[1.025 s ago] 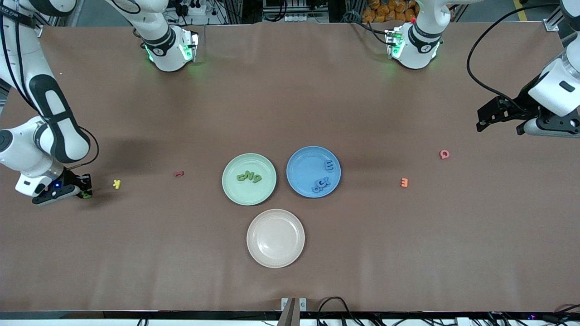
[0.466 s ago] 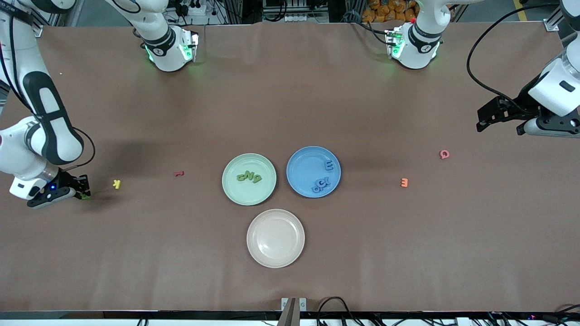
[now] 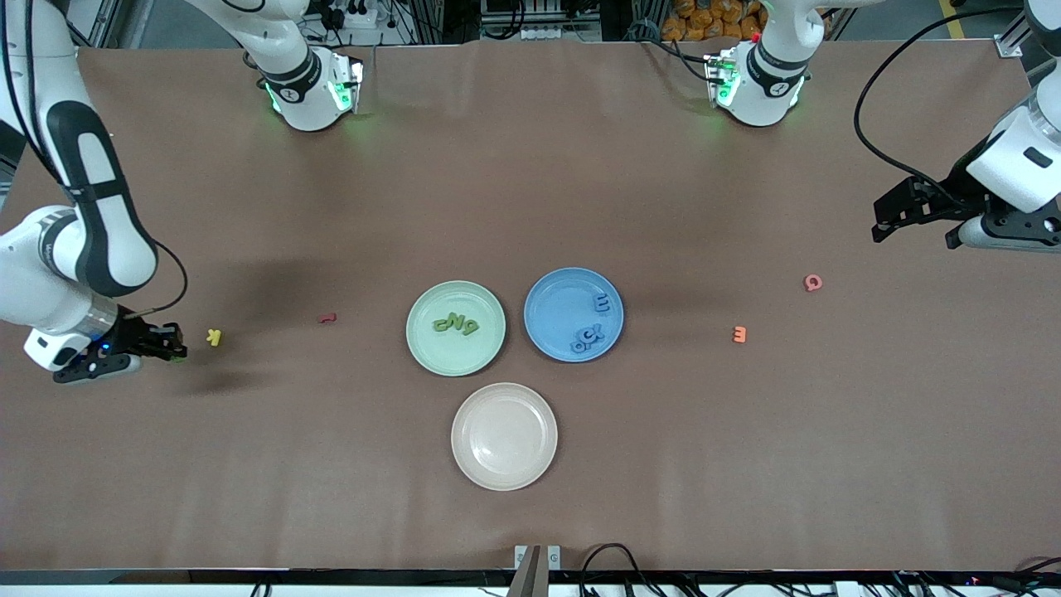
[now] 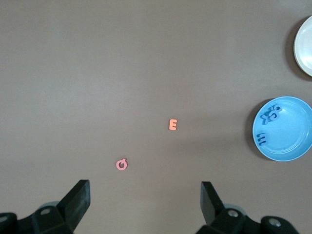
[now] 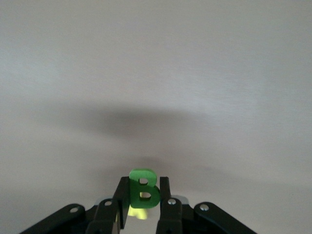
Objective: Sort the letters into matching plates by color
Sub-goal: 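Carry the green B with the right gripper over the green plate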
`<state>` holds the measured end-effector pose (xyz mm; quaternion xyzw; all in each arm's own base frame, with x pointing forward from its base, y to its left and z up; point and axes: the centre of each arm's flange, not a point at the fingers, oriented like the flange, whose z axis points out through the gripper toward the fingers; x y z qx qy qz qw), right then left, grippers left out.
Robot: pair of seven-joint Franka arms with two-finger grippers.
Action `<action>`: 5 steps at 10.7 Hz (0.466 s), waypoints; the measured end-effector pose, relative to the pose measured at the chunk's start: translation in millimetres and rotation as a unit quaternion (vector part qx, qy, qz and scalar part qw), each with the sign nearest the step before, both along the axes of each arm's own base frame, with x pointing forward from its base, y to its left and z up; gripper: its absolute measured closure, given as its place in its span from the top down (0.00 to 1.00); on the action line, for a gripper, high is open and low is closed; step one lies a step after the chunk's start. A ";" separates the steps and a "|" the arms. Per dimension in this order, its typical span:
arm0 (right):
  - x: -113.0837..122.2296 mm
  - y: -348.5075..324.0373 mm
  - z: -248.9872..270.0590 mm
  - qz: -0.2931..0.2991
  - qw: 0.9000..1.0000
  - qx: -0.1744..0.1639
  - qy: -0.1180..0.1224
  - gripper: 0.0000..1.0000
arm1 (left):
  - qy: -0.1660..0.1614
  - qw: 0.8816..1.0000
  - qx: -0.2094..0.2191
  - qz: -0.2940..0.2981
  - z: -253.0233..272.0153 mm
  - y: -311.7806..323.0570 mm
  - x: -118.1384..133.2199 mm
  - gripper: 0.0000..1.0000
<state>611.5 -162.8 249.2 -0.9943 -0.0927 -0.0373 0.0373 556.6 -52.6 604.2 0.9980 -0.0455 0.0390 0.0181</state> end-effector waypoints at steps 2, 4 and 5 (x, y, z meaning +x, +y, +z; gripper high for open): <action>9.7 45.8 9.7 -0.038 0.999 0.007 0.007 0.30 | -0.001 1.000 0.000 0.000 0.2 0.0 0.2 1.00; 15.7 84.8 11.0 -0.070 0.997 0.011 0.012 0.30 | -0.002 1.000 0.000 0.000 0.3 0.3 0.4 1.00; 17.6 101.7 11.0 -0.085 0.996 0.013 0.015 0.30 | -0.002 1.000 0.000 0.000 0.4 0.3 0.4 1.00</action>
